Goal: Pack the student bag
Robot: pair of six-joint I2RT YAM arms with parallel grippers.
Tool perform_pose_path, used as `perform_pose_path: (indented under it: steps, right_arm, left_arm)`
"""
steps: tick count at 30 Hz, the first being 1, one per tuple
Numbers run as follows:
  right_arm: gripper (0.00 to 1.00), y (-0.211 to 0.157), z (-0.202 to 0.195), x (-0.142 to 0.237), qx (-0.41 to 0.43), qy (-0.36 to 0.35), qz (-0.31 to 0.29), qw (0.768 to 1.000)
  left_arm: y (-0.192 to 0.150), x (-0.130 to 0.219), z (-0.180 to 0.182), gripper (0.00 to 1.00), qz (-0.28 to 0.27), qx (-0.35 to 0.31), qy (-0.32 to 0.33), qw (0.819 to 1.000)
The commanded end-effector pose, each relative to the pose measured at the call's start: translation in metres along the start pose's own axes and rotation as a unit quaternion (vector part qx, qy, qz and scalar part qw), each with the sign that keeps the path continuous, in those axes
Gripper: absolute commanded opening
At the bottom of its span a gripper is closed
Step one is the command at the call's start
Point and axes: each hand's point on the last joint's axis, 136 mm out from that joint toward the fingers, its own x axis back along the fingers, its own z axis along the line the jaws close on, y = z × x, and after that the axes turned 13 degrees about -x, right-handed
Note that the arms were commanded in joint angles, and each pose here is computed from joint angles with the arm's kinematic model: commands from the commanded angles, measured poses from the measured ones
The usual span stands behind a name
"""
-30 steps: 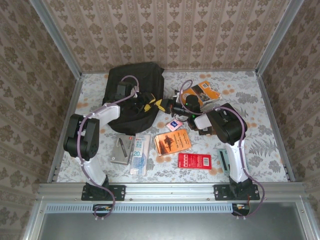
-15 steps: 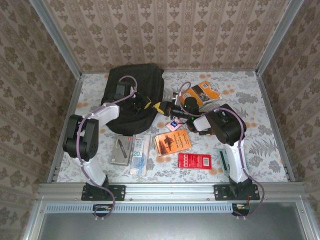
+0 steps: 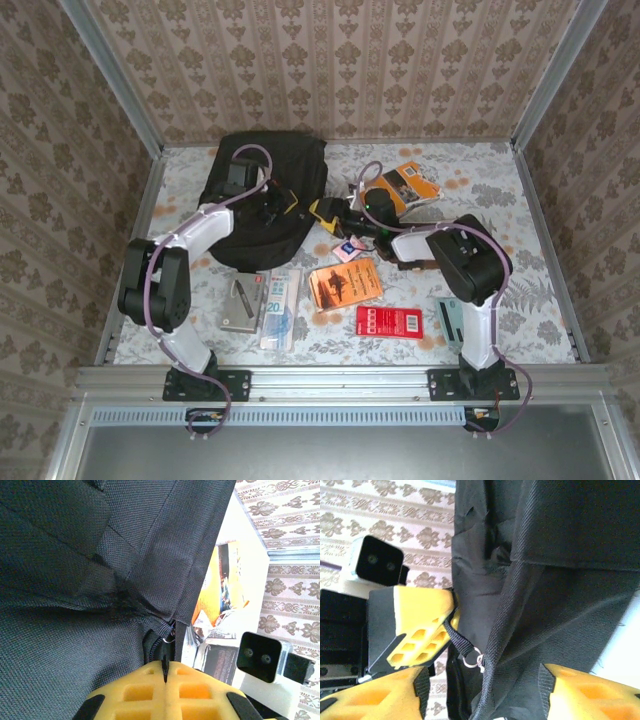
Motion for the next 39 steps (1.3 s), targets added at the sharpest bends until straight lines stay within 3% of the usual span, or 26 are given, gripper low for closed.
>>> perform_pose_path:
  steps: [1,5,19,24,27,29,30,39]
  right_arm:
    - [0.63,0.018,-0.010,0.015,0.013,-0.071,-0.044,0.996]
    - [0.63,0.028,-0.018,0.014,0.029,-0.171,-0.033,0.984]
    - [0.63,0.042,-0.035,-0.028,0.030,-0.315,0.029,0.948]
    - [0.42,0.045,-0.037,-0.041,0.028,-0.316,0.032,0.948]
    - [0.22,0.047,-0.038,-0.050,0.016,-0.306,0.030,0.951]
    - [0.03,0.051,-0.036,-0.052,0.010,-0.301,0.017,0.954]
    - [0.00,0.053,-0.032,-0.051,0.009,-0.295,0.006,0.955]
    - [0.00,0.085,0.027,-0.010,-0.001,-0.197,-0.167,0.966]
  left_arm:
    - [0.008,0.012,-0.022,0.00,-0.015,-0.037,-0.010,0.999]
    - [0.003,0.014,-0.027,0.00,-0.009,-0.050,-0.010,0.999]
    - [0.003,0.016,-0.033,0.00,-0.005,-0.067,-0.007,0.998]
    - [0.001,0.013,-0.034,0.00,0.001,-0.070,-0.009,0.998]
    - [0.000,0.012,-0.034,0.00,0.004,-0.074,-0.008,0.997]
    - [0.001,0.012,-0.035,0.00,0.005,-0.075,-0.006,0.997]
    - [0.002,0.013,-0.036,0.00,0.004,-0.077,-0.006,0.997]
    - [0.017,0.033,-0.048,0.00,-0.014,-0.106,0.010,0.994]
